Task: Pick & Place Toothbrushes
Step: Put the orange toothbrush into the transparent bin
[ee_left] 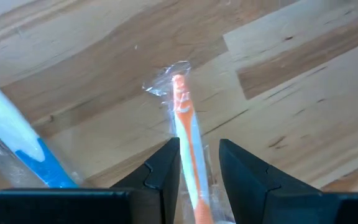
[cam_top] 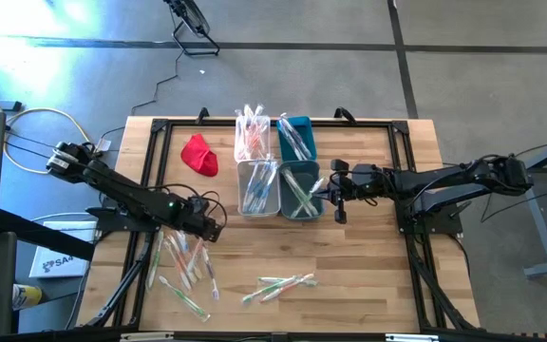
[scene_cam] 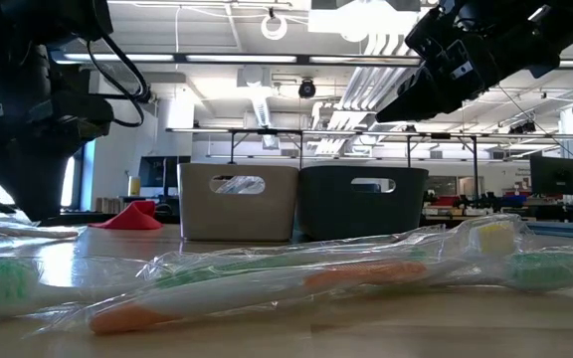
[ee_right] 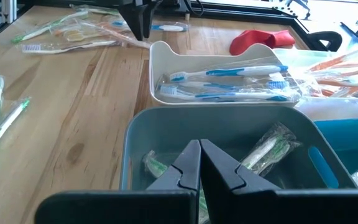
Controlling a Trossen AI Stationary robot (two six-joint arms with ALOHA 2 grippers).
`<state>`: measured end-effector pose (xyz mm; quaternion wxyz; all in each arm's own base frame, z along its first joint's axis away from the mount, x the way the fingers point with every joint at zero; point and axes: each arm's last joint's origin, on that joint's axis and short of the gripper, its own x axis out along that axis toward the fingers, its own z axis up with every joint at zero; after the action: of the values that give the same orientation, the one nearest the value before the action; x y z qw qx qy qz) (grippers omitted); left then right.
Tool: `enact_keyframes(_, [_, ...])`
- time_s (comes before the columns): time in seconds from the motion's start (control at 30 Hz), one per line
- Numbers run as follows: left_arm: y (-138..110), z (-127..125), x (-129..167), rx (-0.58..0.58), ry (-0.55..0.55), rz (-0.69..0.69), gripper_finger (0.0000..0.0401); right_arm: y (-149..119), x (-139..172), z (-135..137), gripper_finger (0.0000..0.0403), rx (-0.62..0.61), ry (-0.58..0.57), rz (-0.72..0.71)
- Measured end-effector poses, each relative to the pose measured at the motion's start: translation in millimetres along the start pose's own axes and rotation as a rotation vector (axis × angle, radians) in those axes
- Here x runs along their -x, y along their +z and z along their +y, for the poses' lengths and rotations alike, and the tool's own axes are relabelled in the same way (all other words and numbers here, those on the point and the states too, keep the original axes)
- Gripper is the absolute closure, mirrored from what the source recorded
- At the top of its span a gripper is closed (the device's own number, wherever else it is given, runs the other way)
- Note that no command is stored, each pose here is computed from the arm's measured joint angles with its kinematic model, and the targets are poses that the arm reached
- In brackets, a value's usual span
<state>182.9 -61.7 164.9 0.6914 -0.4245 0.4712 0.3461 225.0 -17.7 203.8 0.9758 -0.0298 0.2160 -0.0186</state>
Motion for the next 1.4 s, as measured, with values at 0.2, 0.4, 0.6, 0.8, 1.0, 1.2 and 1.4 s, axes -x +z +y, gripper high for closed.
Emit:
enact_keyframes(0.2, [-0.8,0.5,-3.9,-0.006,0.031,0.002,0.0292,0.0,0.0,0.1,0.0401,0.000,0.000,0.000])
enact_keyframes(0.4, [-2.6,-1.4,-14.7,-0.013,0.072,0.005,0.0292,0.0,0.0,0.1,0.0401,0.000,0.000,0.000])
enact_keyframes(0.6, [-4.0,-4.8,-22.5,-0.017,0.086,0.006,0.0292,0.0,0.0,0.1,0.0401,0.002,0.001,0.000])
enact_keyframes(0.8, [-4.6,-4.8,-25.2,-0.027,0.101,0.012,0.0292,0.0,0.0,0.0,0.0401,0.016,0.000,0.000])
enact_keyframes(1.0, [-4.6,-4.5,-25.0,-0.032,0.099,0.013,0.0292,0.0,0.0,0.1,0.0401,0.017,0.001,0.000])
enact_keyframes(1.2, [-4.8,-3.7,-25.2,-0.057,0.105,0.016,0.0319,0.0,0.0,0.1,0.0401,0.017,0.001,0.000])
enact_keyframes(1.4, [-4.9,-1.2,-25.0,-0.061,0.130,0.019,0.0374,0.0,0.0,0.1,0.0401,0.018,0.001,0.000])
